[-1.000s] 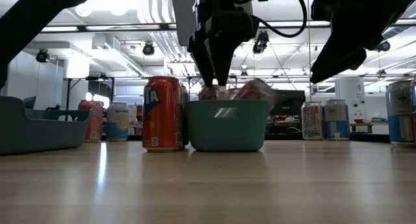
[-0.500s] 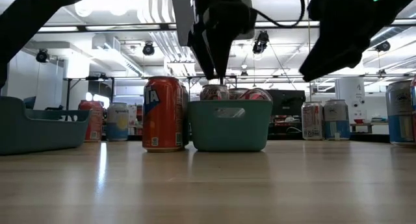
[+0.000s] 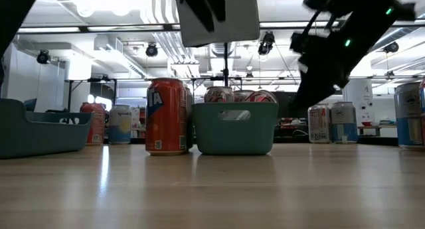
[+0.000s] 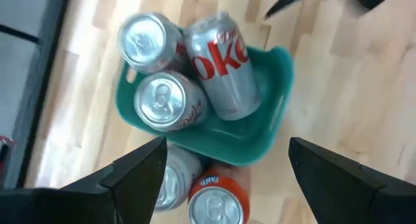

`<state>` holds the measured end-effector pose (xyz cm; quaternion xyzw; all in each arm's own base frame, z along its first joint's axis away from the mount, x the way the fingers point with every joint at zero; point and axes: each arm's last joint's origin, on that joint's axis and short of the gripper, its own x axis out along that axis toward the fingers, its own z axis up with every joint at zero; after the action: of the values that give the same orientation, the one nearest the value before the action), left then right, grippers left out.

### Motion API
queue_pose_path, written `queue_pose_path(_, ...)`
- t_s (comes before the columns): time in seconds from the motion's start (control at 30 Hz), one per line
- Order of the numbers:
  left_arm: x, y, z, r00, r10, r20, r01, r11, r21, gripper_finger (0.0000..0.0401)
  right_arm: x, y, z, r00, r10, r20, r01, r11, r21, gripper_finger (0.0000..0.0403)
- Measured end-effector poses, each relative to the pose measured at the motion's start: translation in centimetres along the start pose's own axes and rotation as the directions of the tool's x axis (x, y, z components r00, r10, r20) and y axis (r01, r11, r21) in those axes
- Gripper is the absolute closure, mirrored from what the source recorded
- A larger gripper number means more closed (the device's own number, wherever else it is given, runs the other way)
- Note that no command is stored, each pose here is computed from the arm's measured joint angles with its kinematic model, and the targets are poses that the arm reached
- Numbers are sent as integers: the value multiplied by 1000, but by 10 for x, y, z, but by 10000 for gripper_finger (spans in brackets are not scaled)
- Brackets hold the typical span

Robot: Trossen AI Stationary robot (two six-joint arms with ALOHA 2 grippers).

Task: Sort soda cans
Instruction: Put the bottom red-silver soda can into the light green bin

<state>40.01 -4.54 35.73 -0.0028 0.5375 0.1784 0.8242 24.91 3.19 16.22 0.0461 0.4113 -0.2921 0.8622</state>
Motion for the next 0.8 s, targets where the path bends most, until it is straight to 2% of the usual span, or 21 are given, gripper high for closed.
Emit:
queue_pose_path(0.1, -22, -3, -7, 998, 18, 59, -17, 1000, -10, 95, 13, -4, 0, 994, -107, 25, 108, 992, -64, 106)
queue_pose_path(0.2, -41, -9, -14, 993, 29, 111, -27, 999, -21, 95, 24, -8, 1, 990, -138, 12, 139, 986, -87, 115)
queue_pose_path(0.37, -66, -21, -30, 982, 82, 171, -81, 997, -14, 95, 38, -6, 2, 995, -63, 79, 70, 994, -85, 121)
queue_pose_path(0.53, -77, -21, -44, 975, 160, 157, -152, 987, -59, 95, 41, -4, 2, 990, -38, 137, 45, 998, -49, 115)
queue_pose_path(0.67, -77, -21, -48, 975, 160, 155, -151, 986, -72, 95, 39, -1, 7, 983, -9, 181, 18, 999, -45, 119)
queue_pose_path(0.8, -68, -22, -56, 977, 180, 117, -172, 982, -78, 95, 38, 4, 12, 973, 76, 218, -67, 997, -46, 128)
